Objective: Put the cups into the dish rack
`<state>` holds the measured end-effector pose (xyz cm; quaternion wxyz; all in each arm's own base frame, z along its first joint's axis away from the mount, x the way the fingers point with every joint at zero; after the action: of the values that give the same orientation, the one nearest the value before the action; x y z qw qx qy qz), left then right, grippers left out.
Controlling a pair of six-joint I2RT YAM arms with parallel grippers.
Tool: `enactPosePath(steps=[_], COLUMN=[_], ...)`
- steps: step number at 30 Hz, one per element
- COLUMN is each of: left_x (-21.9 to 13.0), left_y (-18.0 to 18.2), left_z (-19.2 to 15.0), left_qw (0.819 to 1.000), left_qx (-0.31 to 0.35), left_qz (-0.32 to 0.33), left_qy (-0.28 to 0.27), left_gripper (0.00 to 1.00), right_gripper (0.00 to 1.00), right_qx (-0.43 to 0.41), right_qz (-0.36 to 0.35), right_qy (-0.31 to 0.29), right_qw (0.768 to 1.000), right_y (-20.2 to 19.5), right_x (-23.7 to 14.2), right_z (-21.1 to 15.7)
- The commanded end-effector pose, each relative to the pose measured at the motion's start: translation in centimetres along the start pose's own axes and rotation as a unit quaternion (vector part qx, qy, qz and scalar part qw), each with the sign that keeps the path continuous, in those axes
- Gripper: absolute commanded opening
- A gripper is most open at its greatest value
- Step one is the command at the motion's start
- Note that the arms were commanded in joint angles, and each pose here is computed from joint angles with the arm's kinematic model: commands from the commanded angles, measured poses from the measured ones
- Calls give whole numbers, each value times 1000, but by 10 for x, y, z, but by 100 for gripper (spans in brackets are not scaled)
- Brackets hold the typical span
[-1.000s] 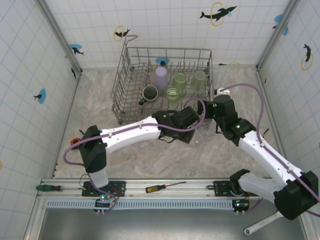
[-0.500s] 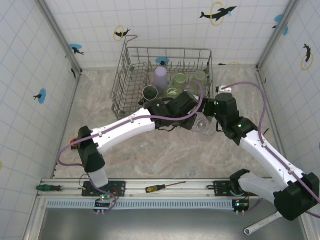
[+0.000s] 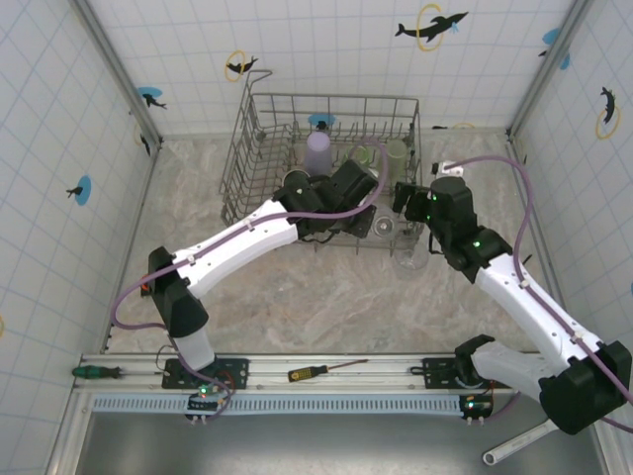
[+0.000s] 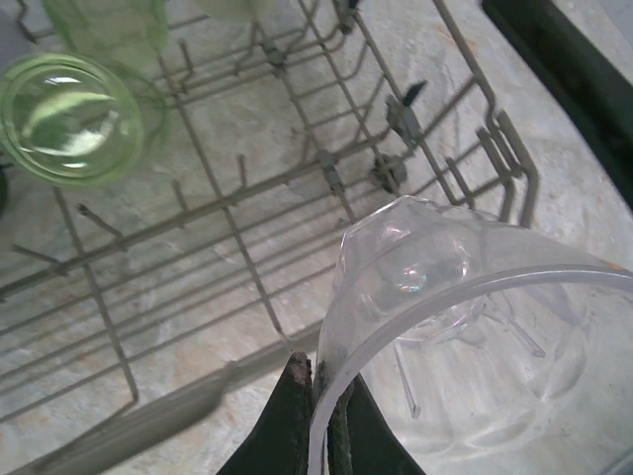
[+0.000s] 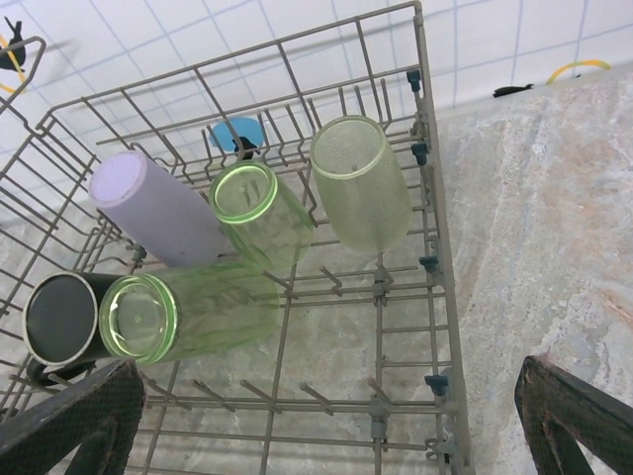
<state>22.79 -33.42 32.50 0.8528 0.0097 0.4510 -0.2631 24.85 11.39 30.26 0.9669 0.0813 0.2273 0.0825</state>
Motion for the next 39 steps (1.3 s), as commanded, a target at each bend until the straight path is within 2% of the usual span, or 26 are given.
enactPosePath(steps=[1, 14, 23, 33, 39], left_x=[-27, -39, -40, -21, -24], left_y=[-3, 7, 24, 85, 111], left_z=[36, 54, 55, 48, 51], left_qw=[995, 990, 988, 985, 979], left_qx=[-12, -20, -15, -66, -100], left_qz=[-29, -42, -14, 3, -42], left_qy=[-96, -130, -152, -161, -174], left_gripper=[0, 0, 0, 0, 0], right_gripper=[100, 100, 100, 100, 100], right_qx=[-6, 10, 23, 52, 76], right_qz=[24, 60, 70, 89, 142], right_qy=[8, -6, -16, -10, 2], right_qw=[1000, 998, 997, 995, 987], right_y=[7, 15, 10, 0, 0], right_x=[-1, 0, 0, 2, 11], right_z=[8, 36, 49, 44, 39])
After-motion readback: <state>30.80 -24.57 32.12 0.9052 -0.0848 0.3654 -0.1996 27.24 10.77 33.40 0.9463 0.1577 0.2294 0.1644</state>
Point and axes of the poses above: each hand's point on the last joint's axis, 136 mm out from that joint toward the fingers, its own x axis out along the fingers, its own y axis along the line the jaws close on, z = x × y, the point moved 10 cm from there along -x, back along the fingers, and after that the axes turned 7 degrees about -x, right-handed, at the moved point
